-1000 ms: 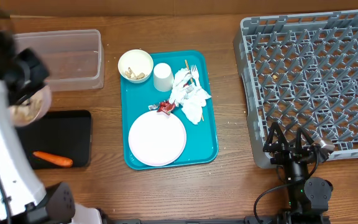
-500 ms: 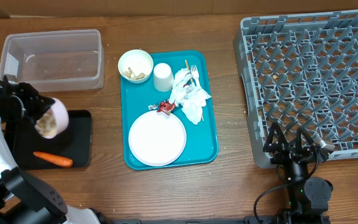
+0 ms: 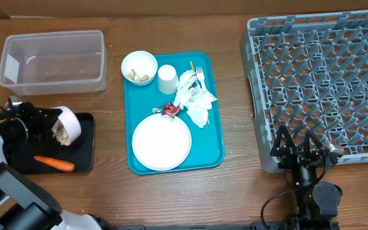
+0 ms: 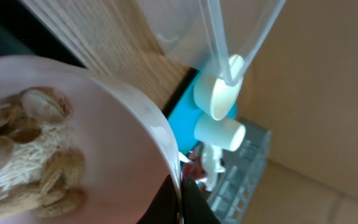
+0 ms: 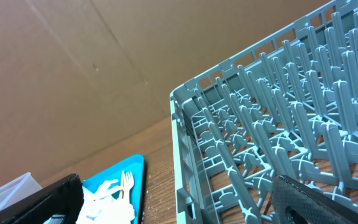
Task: Sort waste into correct bins and load items into the dishwasher rack
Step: 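Carry the bowl over the black tray and tip out its contents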
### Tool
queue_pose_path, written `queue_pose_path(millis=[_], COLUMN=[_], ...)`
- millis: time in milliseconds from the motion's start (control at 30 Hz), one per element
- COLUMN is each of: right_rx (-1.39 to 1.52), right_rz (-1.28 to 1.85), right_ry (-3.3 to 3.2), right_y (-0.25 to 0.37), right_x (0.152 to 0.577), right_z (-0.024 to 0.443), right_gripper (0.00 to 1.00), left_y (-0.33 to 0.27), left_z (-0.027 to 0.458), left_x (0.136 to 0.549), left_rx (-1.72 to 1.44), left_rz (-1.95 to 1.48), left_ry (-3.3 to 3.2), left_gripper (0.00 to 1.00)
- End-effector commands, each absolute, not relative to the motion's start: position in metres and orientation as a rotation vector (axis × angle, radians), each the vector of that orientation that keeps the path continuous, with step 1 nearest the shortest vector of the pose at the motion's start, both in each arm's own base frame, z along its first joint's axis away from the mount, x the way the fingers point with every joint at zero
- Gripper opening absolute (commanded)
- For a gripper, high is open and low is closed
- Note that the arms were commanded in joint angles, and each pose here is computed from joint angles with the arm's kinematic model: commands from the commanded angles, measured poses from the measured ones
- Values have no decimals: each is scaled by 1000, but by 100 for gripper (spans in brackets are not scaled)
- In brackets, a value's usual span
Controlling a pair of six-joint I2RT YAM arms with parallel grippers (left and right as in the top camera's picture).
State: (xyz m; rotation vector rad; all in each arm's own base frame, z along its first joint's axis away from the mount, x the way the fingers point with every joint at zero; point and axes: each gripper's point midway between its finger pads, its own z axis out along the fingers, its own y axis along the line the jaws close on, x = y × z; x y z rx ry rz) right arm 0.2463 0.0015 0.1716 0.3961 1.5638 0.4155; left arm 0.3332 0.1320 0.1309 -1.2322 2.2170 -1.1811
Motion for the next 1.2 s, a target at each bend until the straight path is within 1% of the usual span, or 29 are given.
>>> queue_pose_path(millis=[0, 100, 233, 333, 433, 633, 767, 800, 900, 967, 1067, 1167], right_rx=[399, 399, 399, 399, 399, 399, 399, 399, 399, 399, 399, 399], right_rz=[401, 401, 401, 401, 401, 401, 401, 401, 401, 401, 402, 401], right_ry=[1557, 1557, 1557, 1557, 1557, 1557, 1557, 1557, 1557, 1557, 1557, 1557], right_y=[-1, -1, -1, -1, -1, -1, -1, -1, -1, -1, -1, -1], right_x=[246, 246, 246, 246, 246, 246, 246, 246, 246, 246, 246, 246], right_z=[170, 170, 170, 170, 170, 170, 170, 170, 170, 170, 170, 170], right_gripper=[100, 100, 100, 100, 100, 100, 100, 100, 100, 100, 100, 100], left_y=[134, 138, 147, 147, 152, 152, 156, 155, 154, 150, 127, 90], left_z=[152, 155, 135, 147, 140, 151, 147, 152, 149, 150, 140, 160], left_x=[334, 330, 327, 328, 326, 326, 325, 323, 322, 322, 325, 333], left_rx=[-1087, -1091, -1135, -1046, -1078, -1027, -1065, -1086, -1024, -1034, -942, -792], left_rz=[-1434, -1533, -1604, -1767, -1770, -1799, -1792, -1826, -1770, -1786, -1670, -1611], left_ry=[2032, 1943, 1878, 1684, 1671, 1608, 1621, 1584, 1619, 1619, 1835, 2007], left_gripper=[4, 4, 4, 4, 4, 4, 4, 4, 4, 4, 4, 4])
